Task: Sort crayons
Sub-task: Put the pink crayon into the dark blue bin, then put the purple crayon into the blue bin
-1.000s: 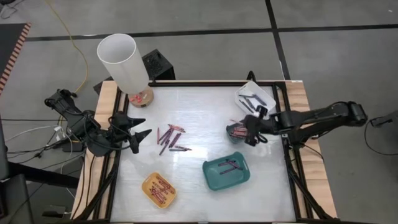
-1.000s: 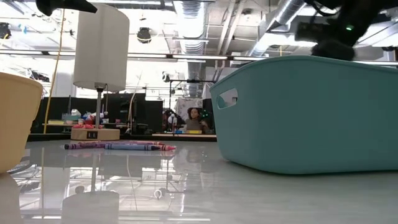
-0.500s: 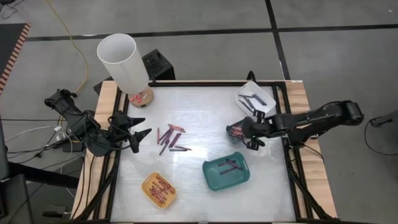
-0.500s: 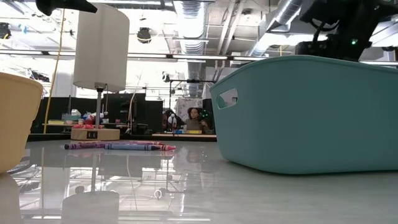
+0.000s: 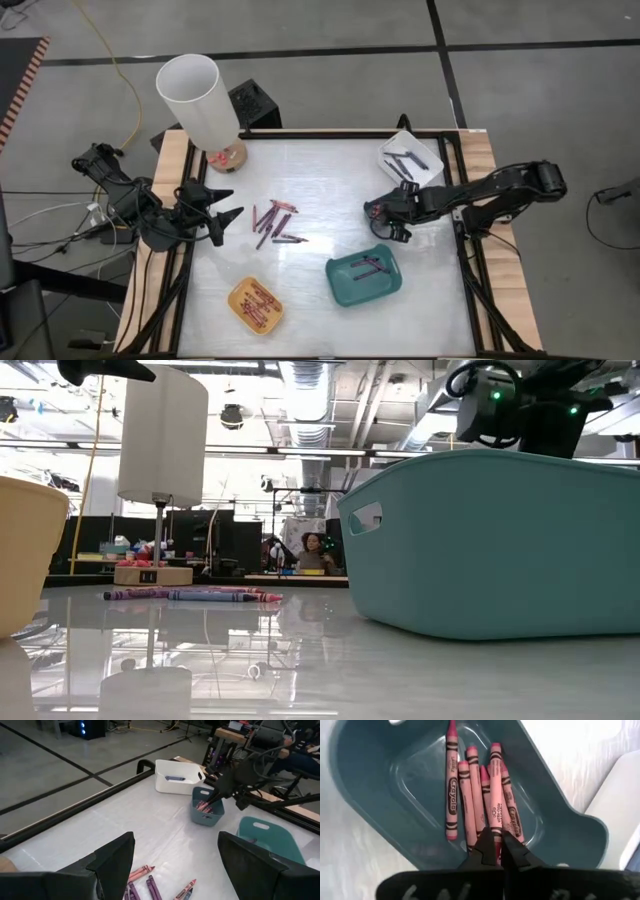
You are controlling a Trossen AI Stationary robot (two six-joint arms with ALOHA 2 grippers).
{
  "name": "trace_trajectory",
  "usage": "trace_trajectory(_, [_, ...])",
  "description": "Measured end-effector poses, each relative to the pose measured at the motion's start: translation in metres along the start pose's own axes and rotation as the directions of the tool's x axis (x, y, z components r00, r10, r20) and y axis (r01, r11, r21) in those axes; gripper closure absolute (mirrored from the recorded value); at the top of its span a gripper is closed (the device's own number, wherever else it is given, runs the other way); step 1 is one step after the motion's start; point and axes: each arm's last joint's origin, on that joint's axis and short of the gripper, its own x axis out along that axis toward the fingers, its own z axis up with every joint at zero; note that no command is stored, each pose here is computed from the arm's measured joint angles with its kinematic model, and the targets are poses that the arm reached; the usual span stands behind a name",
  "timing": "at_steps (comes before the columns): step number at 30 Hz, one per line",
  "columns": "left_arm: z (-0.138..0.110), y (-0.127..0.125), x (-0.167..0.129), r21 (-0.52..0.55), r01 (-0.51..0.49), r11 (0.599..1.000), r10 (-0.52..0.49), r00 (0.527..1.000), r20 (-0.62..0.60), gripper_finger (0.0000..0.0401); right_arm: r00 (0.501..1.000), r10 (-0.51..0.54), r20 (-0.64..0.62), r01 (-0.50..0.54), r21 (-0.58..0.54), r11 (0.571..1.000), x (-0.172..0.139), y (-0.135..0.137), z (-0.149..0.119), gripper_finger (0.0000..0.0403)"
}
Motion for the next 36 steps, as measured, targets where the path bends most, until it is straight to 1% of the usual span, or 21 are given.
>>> trace_trajectory(4, [0.0, 0.0, 0.0, 0.0, 0.0, 1.0, 0.0, 1.0, 0.0, 0.0125, 1.0, -0.003, -0.008, 0.003, -0.003, 1.0, 0.001, 0.0, 0.0, 0.0381])
trace_trajectory(13, [0.0, 0.0, 0.0, -0.004, 0.001, 1.0, -0.001, 1.0, -0.001, 0.0125, 1.0, 0.002, 0.015, -0.002, 0.01, 1.0, -0.005, -0.001, 0.002, 0.033])
trace_trajectory(18, [0.0, 0.0, 0.0, -0.01, 0.002, 1.0, -0.002, 1.0, -0.002, 0.0125, 0.995, 0.018, 0.099, -0.018, 0.006, 1.0, -0.026, -0.005, 0.025, 0.0308])
trace_trajectory(22, [0.0, 0.0, 0.0, -0.01, 0.002, 1.0, -0.002, 1.0, -0.002, 0.0125, 0.971, 0.037, 0.237, -0.043, 0.021, 0.999, -0.059, -0.012, 0.055, 0.0301])
trace_trajectory(23, [0.0, 0.0, 0.0, -0.01, 0.002, 1.0, -0.002, 1.0, -0.002, 0.0125, 0.956, 0.044, 0.291, -0.056, 0.033, 0.998, -0.068, -0.014, 0.063, 0.0301])
trace_trajectory(25, [0.0, 0.0, 0.0, -0.01, 0.002, 1.0, -0.002, 1.0, -0.002, 0.0125, 0.906, 0.071, 0.418, -0.104, 0.056, 0.993, -0.084, -0.016, 0.08, 0.03])
trace_trajectory(27, [0.0, 0.0, 0.0, -0.01, 0.002, 1.0, -0.002, 1.0, -0.002, 0.0125, 0.838, 0.103, 0.535, -0.145, 0.037, 0.989, -0.097, -0.014, 0.093, 0.03])
trace_trajectory(29, [0.0, 0.0, 0.0, -0.01, 0.002, 1.0, -0.002, 1.0, -0.002, 0.0125, 0.766, 0.13, 0.629, -0.165, -0.002, 0.986, -0.105, -0.009, 0.104, 0.03])
trace_trajectory(31, [0.0, 0.0, 0.0, -0.01, 0.003, 1.0, -0.003, 1.0, -0.003, 0.0125, 0.709, 0.15, 0.689, -0.169, -0.04, 0.985, -0.108, -0.002, 0.112, 0.03])
trace_trajectory(33, [0.0, 0.0, 0.0, -0.009, 0.005, 1.0, -0.005, 1.0, -0.006, 0.0125, 0.667, 0.16, 0.728, -0.157, -0.073, 0.985, -0.106, 0.006, 0.12, 0.03])
trace_trajectory(36, [0.0, 0.0, 0.0, -0.01, 0.005, 1.0, -0.005, 1.0, -0.006, 0.0125, 0.631, 0.174, 0.756, -0.13, -0.119, 0.984, -0.096, 0.023, 0.133, 0.03])
